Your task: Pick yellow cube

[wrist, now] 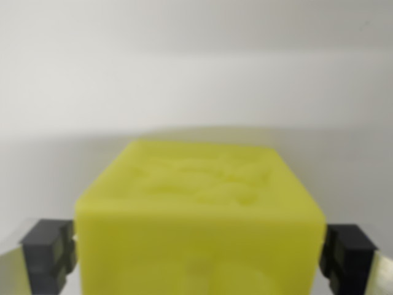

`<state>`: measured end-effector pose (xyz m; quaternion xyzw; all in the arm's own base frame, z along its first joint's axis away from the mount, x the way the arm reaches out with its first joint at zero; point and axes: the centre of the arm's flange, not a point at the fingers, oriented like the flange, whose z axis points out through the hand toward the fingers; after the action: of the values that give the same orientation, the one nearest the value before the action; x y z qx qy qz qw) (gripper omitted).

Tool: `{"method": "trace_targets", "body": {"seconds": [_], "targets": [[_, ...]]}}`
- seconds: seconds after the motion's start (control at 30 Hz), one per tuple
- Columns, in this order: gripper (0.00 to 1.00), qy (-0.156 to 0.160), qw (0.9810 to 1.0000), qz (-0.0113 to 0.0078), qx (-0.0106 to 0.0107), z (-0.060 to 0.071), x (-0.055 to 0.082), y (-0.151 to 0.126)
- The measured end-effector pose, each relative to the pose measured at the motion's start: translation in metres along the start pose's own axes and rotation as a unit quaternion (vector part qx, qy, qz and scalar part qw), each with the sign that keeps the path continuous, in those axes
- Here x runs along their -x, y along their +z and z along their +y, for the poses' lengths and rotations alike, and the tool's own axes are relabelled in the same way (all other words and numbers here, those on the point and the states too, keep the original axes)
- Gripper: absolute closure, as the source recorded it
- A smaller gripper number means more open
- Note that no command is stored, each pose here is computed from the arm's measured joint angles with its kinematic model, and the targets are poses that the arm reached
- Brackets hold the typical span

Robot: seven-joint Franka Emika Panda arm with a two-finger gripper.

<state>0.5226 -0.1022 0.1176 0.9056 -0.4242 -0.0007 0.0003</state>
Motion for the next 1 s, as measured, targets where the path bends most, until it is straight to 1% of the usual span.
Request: {"method": "trace_targets", "body": {"seconds": [0.07, 0.1, 0.3, 1.0], "targets": [[0.0, 0.0, 1.0, 0.0, 0.0, 0.0, 0.0, 0.0], [1.0, 0.0, 1.0, 0.0, 0.0, 0.0, 0.0, 0.0], [1.0, 0.001, 1.0, 0.0, -0.0003, 0.0, 0.0, -0.005], [1.0, 0.001, 1.0, -0.0001, -0.0004, 0.0, 0.0, -0.058]]}}
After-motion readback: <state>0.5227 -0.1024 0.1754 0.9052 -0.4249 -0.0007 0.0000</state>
